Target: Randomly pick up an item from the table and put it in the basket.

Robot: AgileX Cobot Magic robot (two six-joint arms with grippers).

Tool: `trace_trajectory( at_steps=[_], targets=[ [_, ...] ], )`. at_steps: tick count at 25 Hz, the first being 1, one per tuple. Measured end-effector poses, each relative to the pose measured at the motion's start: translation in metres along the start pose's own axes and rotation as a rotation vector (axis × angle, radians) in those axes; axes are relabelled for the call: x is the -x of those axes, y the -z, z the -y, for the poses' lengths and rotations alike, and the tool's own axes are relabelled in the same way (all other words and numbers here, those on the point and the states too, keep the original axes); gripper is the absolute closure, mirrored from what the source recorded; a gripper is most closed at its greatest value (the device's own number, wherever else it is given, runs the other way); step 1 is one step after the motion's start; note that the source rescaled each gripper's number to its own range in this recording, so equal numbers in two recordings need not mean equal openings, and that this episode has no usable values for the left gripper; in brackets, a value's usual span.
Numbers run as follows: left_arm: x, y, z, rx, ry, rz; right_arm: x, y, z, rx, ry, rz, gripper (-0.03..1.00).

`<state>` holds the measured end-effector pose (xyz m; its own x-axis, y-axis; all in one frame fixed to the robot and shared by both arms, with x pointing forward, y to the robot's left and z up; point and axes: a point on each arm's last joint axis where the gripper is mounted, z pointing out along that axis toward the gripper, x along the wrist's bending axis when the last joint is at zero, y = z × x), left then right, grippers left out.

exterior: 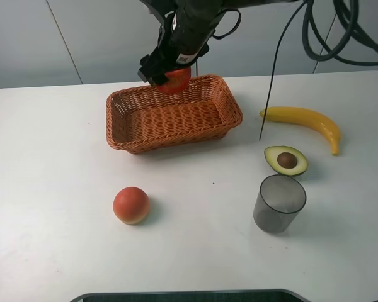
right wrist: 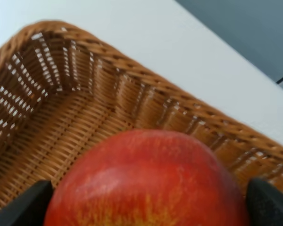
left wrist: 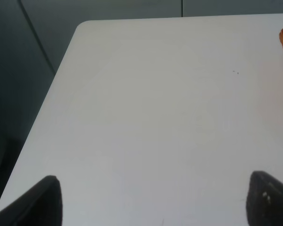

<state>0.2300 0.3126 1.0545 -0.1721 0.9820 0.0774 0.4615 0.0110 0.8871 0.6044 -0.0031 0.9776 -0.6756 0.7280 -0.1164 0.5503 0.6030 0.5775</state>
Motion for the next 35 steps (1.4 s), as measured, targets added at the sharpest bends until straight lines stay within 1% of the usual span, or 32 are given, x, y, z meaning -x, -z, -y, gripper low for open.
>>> trace_trajectory(
  at_steps=[7,15,16,17,18,19,20,21,26,31,35],
  targets=[
    [0.0,0.0,0.0,0.0,0.0,0.0,-0.004,-0.028,0.016,-0.083,-0.028,-0.015,0.94],
    [0.0,0.0,0.0,0.0,0.0,0.0,-0.005,-0.031,0.02,-0.11,-0.057,-0.018,0.94],
    [0.0,0.0,0.0,0.0,0.0,0.0,-0.005,-0.031,0.02,-0.115,-0.057,-0.018,0.91],
    [0.0,0.0,0.0,0.0,0.0,0.0,-0.005,-0.031,0.02,-0.115,-0.058,-0.018,0.65],
    [0.0,0.0,0.0,0.0,0.0,0.0,-0.005,-0.031,0.02,-0.115,-0.058,-0.018,0.3],
    [0.0,0.0,0.0,0.0,0.0,0.0,-0.005,-0.031,0.02,-0.115,-0.059,-0.018,0.15],
    [0.0,0.0,0.0,0.0,0.0,0.0,-0.005,-0.031,0.02,-0.115,-0.059,-0.018,0.07],
    [0.0,0.0,0.0,0.0,0.0,0.0,-0.005,-0.031,0.02,-0.115,-0.059,-0.018,0.03],
    [0.0,0.0,0.0,0.0,0.0,0.0,-0.004,-0.023,0.017,-0.109,-0.071,-0.018,0.01],
    [0.0,0.0,0.0,0.0,0.0,0.0,-0.001,0.004,0.011,-0.131,-0.08,-0.014,0.01],
    [0.0,0.0,0.0,0.0,0.0,0.0,0.007,0.03,0.01,-0.173,-0.155,-0.041,0.0]
  ],
)
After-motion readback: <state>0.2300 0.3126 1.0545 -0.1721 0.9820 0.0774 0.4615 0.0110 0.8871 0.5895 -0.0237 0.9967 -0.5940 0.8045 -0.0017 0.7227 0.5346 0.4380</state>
